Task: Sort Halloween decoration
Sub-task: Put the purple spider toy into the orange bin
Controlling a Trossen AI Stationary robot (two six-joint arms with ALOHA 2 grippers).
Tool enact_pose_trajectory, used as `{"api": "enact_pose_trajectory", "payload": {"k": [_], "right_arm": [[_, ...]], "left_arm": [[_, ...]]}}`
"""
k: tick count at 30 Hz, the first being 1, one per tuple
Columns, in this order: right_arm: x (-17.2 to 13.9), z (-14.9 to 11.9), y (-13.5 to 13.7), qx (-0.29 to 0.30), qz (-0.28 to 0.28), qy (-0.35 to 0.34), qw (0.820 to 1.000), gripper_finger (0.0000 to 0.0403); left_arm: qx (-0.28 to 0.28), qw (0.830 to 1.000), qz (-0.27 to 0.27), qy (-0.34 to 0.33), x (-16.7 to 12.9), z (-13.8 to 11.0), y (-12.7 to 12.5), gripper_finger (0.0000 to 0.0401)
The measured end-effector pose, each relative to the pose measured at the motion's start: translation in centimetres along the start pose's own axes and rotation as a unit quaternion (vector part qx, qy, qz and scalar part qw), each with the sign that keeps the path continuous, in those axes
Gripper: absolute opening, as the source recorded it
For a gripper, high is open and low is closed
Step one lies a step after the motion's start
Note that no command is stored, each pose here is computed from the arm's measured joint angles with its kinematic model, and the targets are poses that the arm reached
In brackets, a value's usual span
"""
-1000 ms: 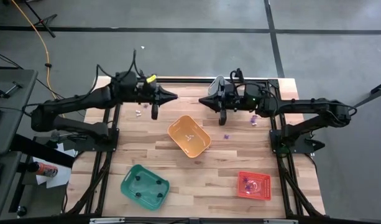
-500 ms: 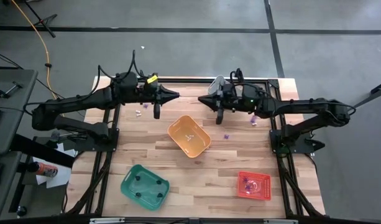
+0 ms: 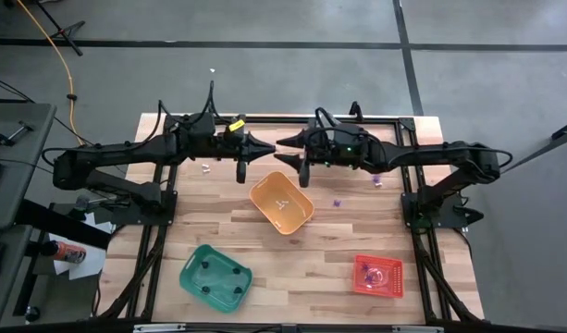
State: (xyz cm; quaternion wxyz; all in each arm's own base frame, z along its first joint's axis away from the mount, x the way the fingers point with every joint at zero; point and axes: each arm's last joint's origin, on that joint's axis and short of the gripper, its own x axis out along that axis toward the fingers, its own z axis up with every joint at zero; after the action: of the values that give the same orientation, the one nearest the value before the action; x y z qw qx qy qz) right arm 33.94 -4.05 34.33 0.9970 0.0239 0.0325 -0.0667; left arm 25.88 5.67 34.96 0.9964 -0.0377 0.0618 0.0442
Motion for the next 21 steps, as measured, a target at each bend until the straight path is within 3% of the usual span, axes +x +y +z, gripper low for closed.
{"api": "enact_pose_trajectory", "payload": {"k": [5, 13, 21], "right_arm": [[0.02, 0.04, -0.38, 0.000, -0.004, 0.001, 1.000, 0.0153], [0.02, 0.00, -0.37, 0.000, 0.006, 0.004, 1.000, 0.0013], [0.02, 0.00, -0.32, 0.000, 0.018, 0.004, 1.000, 0.0006]], "left_arm": [[0.001, 1.000, 0.000, -0.006, 0.00, 0.11, -0.01, 0.0000], [0.002, 1.000, 0.002, -0.007, 0.00, 0.13, 0.02, 0.0000], [0.002, 1.000, 0.000, -0.007, -0.01, 0.14, 0.00, 0.0003]]}}
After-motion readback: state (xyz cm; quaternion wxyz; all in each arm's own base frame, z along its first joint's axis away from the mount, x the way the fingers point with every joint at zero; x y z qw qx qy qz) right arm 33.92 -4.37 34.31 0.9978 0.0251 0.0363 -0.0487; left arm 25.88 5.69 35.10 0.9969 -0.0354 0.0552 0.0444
